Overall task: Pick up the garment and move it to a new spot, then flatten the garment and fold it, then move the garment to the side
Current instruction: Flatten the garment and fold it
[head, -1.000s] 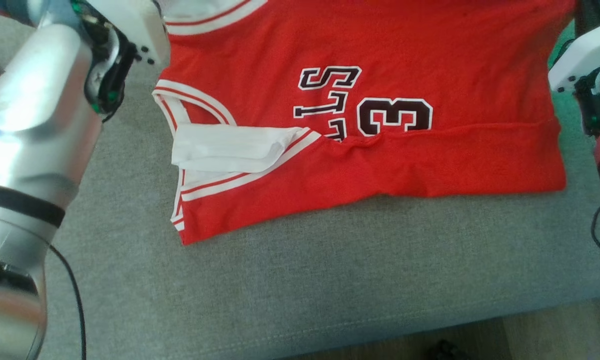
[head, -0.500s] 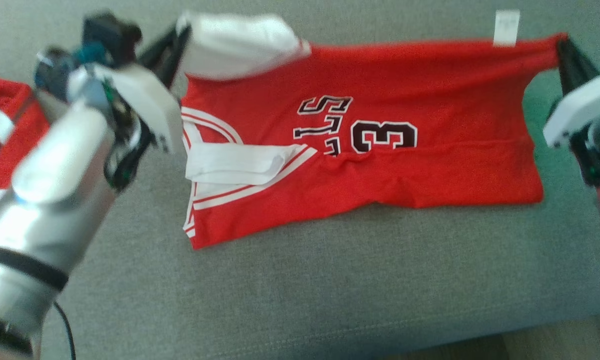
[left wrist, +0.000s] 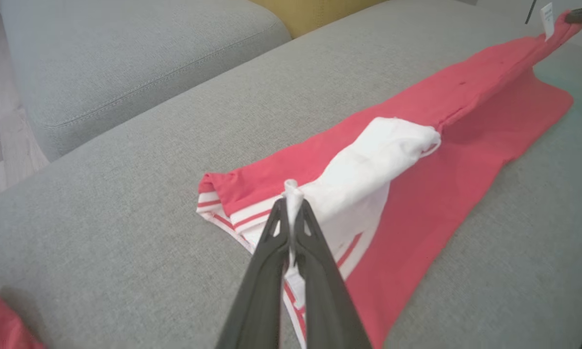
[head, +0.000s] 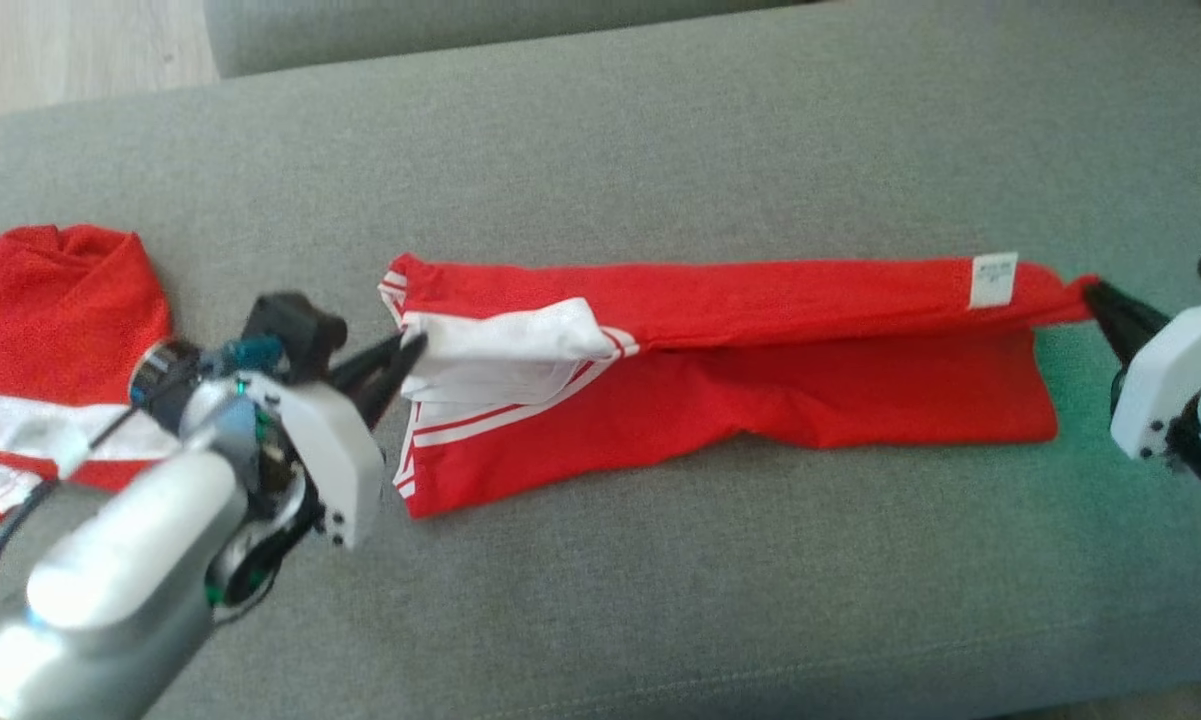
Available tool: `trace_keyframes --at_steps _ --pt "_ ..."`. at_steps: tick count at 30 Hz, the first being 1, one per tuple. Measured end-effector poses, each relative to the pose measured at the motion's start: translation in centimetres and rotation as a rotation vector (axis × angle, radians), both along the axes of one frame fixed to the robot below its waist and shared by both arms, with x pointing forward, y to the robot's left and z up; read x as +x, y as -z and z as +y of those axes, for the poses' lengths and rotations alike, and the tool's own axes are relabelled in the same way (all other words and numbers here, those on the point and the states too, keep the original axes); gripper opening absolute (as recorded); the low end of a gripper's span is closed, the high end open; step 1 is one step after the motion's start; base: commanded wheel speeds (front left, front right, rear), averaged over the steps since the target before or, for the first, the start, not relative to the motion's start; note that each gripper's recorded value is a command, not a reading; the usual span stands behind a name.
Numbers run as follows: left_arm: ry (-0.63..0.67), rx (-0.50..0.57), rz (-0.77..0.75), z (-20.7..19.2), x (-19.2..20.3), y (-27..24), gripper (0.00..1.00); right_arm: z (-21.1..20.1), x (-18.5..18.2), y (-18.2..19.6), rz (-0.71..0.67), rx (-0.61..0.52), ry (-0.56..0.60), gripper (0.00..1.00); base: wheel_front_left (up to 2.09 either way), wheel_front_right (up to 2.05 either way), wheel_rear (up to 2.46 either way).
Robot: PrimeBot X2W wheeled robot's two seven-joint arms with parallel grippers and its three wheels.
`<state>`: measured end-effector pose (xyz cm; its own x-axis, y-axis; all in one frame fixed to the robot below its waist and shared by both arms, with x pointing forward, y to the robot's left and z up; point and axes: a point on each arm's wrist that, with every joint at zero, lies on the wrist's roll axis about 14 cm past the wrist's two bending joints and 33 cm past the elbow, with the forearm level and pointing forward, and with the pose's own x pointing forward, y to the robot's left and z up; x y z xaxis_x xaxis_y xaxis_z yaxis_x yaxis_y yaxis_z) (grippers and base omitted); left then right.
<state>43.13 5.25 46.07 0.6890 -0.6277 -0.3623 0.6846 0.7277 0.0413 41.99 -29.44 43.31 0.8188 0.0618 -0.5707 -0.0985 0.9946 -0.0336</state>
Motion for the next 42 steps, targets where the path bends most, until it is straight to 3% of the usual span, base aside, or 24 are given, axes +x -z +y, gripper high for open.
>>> trace_keyframes --at_steps 14,15,16,17,18,25,29,34,42 --pt "0.076 0.065 0.082 -1.1 -3.8 2.2 0.0 1.3 -3.6 2.2 0.15 0.026 -0.043 0.0 0.0 0.0 0.0" --pt "0.074 0.066 0.082 -1.1 -3.8 2.2 0.0 1.3 -3.8 2.3 0.156 0.029 -0.042 0.11 0.0 0.0 0.0" --pt "0.073 0.067 0.084 -1.1 -3.9 2.3 0.31 1.3 -4.0 2.3 0.158 0.037 -0.036 1.0 0.0 0.0 0.0" --pt "0.067 0.069 0.086 -1.0 -4.0 2.4 0.92 1.2 -4.2 2.4 0.166 0.047 -0.027 1.0 0.0 0.0 0.0" --pt "0.065 0.07 0.093 -1.0 -4.2 2.6 1.0 1.1 -4.3 2.4 0.171 0.054 -0.022 1.0 0.0 0.0 0.0" --pt "-0.012 0.01 0.087 -0.6 -4.0 2.2 1.0 0.1 -3.5 0.5 0.079 0.091 0.03 1.0 0.0 0.0 0.0" --pt "-0.15 -0.125 -0.008 0.3 -1.5 -1.2 1.0 -0.7 -2.0 -2.3 -0.071 0.121 0.078 1.0 0.0 0.0 0.0" --pt "-0.361 -0.377 -0.173 2.0 1.3 -6.8 1.0 0.3 0.1 -6.6 -0.34 0.185 0.117 1.0 0.0 0.0 0.0" --pt "-0.562 -0.555 -0.221 4.2 1.4 -8.4 1.0 2.4 -0.9 -7.1 -0.513 0.212 0.147 1.0 0.0 0.0 0.0"
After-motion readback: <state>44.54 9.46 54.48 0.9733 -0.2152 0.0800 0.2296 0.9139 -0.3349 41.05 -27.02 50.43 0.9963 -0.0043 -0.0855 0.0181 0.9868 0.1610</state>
